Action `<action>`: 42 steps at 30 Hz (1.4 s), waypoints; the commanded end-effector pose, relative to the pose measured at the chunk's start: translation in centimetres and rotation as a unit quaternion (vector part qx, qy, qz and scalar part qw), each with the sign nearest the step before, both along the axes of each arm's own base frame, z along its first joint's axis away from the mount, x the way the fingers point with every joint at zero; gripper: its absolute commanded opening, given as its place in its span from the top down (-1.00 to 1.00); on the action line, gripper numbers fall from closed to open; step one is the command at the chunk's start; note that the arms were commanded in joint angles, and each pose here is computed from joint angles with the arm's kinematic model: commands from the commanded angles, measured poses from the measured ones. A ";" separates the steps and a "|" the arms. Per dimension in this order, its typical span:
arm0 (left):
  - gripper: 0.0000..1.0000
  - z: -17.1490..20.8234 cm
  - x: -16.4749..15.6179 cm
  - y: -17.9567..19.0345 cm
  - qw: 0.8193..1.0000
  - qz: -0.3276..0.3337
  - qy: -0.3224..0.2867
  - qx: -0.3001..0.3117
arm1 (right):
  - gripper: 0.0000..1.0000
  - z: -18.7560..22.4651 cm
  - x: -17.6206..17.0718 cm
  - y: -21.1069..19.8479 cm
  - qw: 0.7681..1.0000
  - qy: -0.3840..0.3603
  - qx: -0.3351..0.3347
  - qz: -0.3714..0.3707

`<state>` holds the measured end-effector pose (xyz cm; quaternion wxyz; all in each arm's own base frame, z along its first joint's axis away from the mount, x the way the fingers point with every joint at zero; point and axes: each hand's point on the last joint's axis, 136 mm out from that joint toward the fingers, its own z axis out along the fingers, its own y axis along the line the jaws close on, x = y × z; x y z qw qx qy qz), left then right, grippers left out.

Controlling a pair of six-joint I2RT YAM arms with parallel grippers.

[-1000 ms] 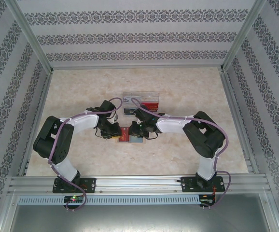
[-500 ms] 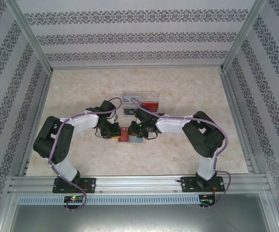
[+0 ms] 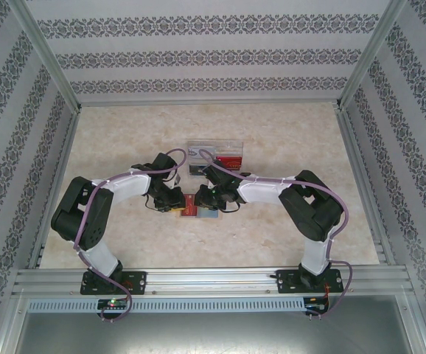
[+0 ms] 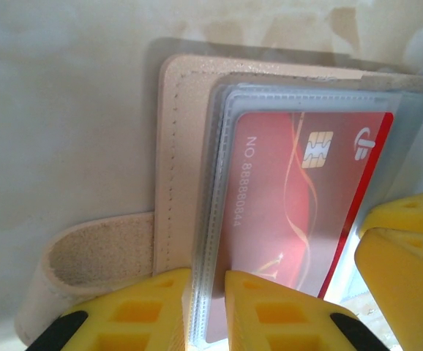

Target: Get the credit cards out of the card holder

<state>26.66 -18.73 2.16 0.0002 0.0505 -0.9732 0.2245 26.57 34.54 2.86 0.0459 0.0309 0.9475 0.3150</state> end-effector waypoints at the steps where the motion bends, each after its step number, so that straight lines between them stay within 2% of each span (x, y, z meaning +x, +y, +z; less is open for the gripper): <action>1: 0.59 -1.3 -0.7 0.3 1.000 0.002 0.020 0.004 | 0.56 -0.1 -0.3 0.2 1.000 -0.001 -0.003 0.002; 15: 0.61 -1.3 -1.0 -0.1 1.000 -0.005 0.021 0.001 | 0.63 -0.6 -0.5 1.0 1.000 0.013 0.015 0.010; 19: 0.62 -1.3 -1.0 -0.2 1.000 -0.005 0.021 0.001 | 0.77 -0.6 -0.6 0.9 1.000 0.013 0.015 0.009; 22: 0.61 -1.2 -1.0 -0.2 1.000 -0.006 0.020 0.001 | 1.00 -0.3 -0.5 0.9 1.000 0.010 0.017 0.009; 36: 0.62 -1.0 -0.9 0.4 1.000 -0.003 0.016 0.018 | 1.00 0.1 -0.4 -2.3 1.000 0.000 0.007 -0.017; 41: 0.65 -0.6 -0.8 0.0 1.000 -0.006 0.011 0.006 | 1.00 0.9 0.0 -1.5 1.000 -0.012 0.019 -0.008; 42: 0.64 -0.4 -0.7 0.0 1.000 -0.005 0.008 0.003 | 0.93 1.2 0.0 -1.3 1.000 -0.015 0.021 -0.006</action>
